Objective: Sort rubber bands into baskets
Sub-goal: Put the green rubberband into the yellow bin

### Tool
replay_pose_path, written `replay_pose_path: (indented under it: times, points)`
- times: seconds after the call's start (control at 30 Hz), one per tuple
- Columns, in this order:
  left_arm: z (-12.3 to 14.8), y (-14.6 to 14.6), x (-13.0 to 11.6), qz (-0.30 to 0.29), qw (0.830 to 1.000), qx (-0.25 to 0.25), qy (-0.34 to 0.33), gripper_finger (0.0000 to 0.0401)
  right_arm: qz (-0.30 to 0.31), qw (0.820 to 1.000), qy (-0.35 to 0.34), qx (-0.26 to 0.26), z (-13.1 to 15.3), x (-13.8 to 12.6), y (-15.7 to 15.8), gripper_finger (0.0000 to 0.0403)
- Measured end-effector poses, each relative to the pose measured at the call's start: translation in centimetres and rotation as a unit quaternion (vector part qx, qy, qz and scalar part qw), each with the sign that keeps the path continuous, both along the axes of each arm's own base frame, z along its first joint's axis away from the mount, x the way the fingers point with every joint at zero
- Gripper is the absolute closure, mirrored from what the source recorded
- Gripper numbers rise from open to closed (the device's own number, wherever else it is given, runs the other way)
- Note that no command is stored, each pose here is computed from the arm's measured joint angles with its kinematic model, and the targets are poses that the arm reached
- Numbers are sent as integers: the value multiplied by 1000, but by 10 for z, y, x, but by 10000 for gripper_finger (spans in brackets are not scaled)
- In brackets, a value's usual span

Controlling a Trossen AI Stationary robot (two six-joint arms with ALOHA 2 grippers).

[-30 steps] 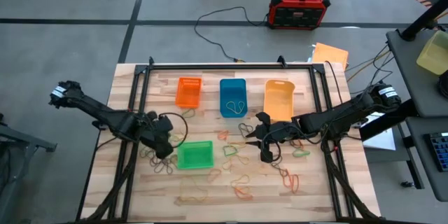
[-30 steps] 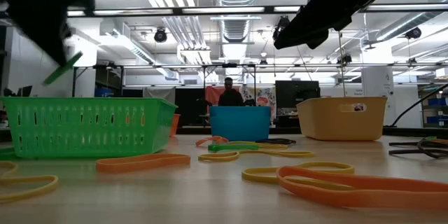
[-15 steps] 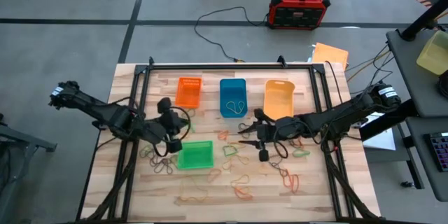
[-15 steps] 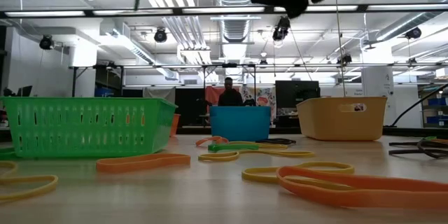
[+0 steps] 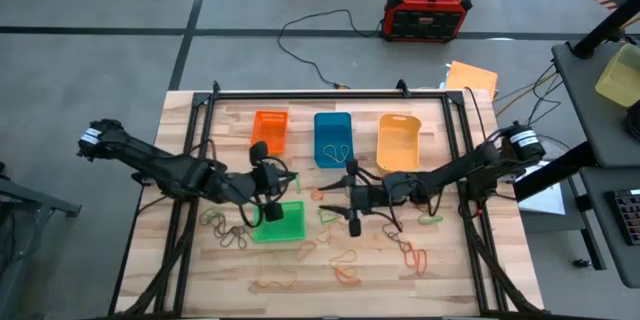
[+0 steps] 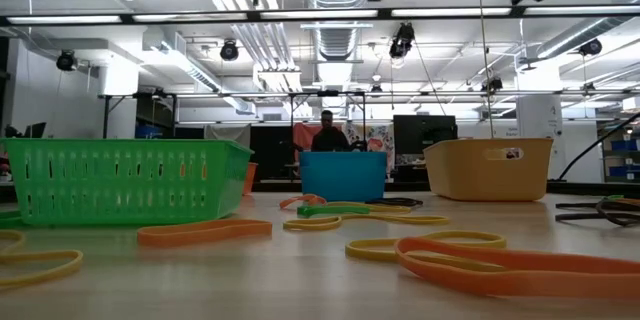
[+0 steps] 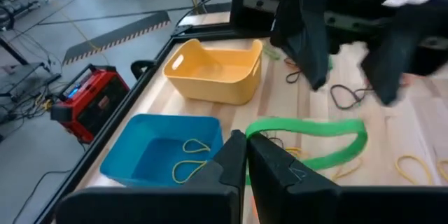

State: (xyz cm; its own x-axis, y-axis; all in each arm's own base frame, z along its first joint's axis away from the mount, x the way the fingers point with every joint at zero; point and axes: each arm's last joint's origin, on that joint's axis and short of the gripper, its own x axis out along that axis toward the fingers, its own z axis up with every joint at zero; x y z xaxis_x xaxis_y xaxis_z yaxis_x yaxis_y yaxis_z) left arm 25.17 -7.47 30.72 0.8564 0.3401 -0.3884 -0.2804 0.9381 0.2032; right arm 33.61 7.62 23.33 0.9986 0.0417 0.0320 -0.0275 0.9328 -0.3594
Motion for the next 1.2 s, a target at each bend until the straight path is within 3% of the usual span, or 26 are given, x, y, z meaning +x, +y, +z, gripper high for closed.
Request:
replay_pose_path:
  times: [0.2, 0.53, 0.77, 1.07, 1.2]
  points:
    - [-10, 4, 19, 21, 1000, -3, -11, 401, -35, 999, -7, -28, 3, 18, 2, 209]
    - [-15, 6, 25, 28, 1000, -2, -8, 401, -104, 994, -13, -33, 6, 31, 1, 215]
    - [-15, 6, 25, 28, 1000, -2, -9, 401, -128, 991, -12, -39, 7, 31, -1, 269]
    - [-16, 6, 25, 29, 1000, -1, -4, 401, -128, 991, -11, -48, 7, 31, 0, 383]
    - [-17, 6, 24, 28, 1000, -12, -1, 388, -127, 991, -8, -45, 7, 31, -1, 393]
